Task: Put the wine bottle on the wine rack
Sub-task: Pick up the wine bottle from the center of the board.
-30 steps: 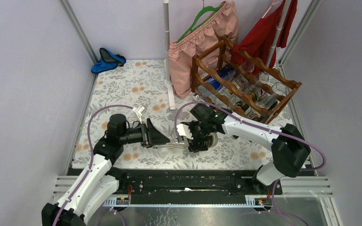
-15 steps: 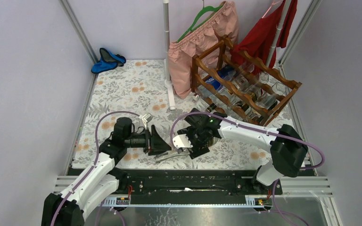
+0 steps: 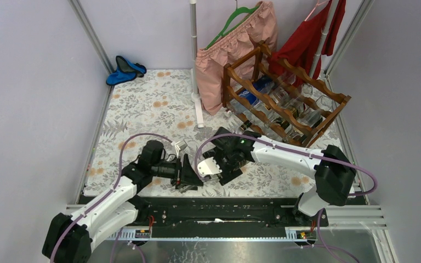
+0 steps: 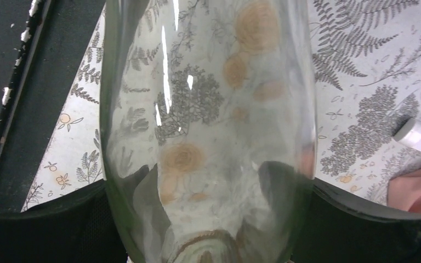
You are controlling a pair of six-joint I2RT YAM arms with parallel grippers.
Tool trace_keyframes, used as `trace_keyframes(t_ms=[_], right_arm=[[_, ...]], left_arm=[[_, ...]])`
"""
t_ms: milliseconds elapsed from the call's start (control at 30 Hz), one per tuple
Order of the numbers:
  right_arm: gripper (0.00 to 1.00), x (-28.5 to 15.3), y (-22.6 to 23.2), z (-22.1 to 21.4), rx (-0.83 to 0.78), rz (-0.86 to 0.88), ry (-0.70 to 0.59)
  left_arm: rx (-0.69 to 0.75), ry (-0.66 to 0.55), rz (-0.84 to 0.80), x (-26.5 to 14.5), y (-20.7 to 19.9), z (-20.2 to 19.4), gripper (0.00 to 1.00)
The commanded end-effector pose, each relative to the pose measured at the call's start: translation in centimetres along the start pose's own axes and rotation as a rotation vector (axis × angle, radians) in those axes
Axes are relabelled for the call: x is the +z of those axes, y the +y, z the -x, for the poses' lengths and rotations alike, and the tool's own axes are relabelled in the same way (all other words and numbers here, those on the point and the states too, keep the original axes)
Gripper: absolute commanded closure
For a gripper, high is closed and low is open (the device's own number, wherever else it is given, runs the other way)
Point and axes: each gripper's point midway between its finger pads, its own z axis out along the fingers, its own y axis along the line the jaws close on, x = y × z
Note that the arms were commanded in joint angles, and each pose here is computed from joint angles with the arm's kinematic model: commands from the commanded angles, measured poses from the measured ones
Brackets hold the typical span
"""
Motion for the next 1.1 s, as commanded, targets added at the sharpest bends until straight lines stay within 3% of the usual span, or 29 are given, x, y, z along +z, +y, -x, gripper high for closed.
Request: trace_keyframes(t_ms=[0, 200, 1067], right_arm=[[1.0, -2.7, -4.0, 2.5, -0.075, -0.137, -0.04], [1.0, -2.4, -3.9, 2.2, -0.112, -0.137, 0.0], [1.0, -1.4, -4.0, 1.6, -0.138, -0.15, 0.07]], left_arm=[[0.038, 0.003, 0.015, 0.4, -0.2, 0.3, 0.25], [0.028, 0.026, 0.017, 0.6, 0.0, 0.0, 0.35], [0.038, 0.12, -0.054, 0.6, -1.2, -1.6, 0.37]])
